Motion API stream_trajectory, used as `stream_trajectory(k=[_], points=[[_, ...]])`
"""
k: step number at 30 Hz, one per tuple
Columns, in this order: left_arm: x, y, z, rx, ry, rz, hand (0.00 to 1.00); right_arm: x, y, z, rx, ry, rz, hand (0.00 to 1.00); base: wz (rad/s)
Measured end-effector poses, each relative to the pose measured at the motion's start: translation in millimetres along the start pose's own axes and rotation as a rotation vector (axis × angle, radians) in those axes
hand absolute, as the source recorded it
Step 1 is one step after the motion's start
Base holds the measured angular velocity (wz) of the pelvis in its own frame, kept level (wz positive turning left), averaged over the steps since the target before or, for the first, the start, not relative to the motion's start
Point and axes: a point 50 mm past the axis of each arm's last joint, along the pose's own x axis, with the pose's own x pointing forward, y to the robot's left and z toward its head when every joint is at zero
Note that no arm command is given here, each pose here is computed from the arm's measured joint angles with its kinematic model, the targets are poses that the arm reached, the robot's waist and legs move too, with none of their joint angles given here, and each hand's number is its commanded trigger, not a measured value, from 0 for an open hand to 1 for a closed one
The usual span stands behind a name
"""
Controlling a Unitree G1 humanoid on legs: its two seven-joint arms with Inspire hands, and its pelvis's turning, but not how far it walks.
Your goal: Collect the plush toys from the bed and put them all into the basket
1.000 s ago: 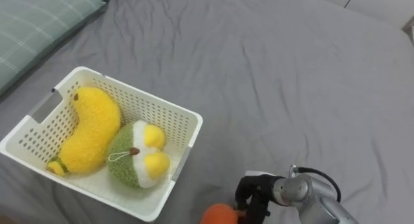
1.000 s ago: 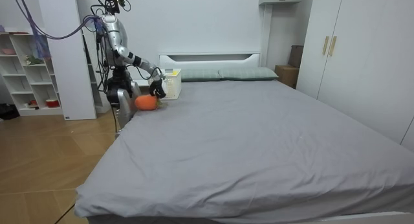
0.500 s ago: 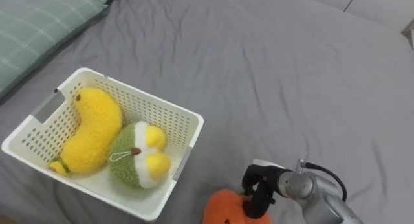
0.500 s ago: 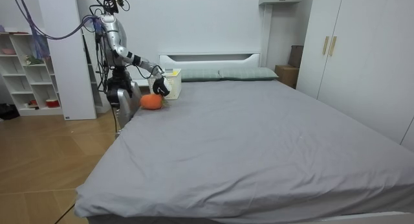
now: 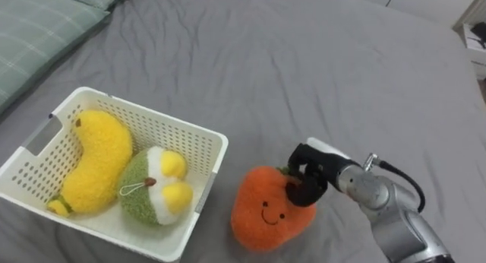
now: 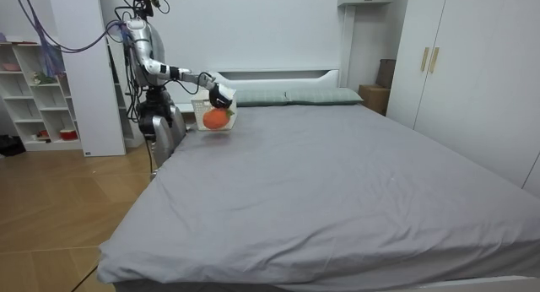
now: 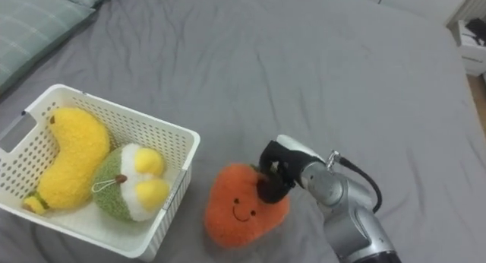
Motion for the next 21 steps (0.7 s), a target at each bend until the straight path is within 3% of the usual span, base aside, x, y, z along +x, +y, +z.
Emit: stream_trajectory(k=[9,21], points=[[1.5,14.3,-5.6,-0.076,0.016,0.064,0.00,-24.1,-43.0,18.5,-0.032,-0.108,-0.182,1.00,-0.05],[2.1,16.0,-3.8,-0.076,0.013,0.070,0.00,-55.2,-86.4,91.2,-0.160,-0.384,-0.399,1.00,-0.01]])
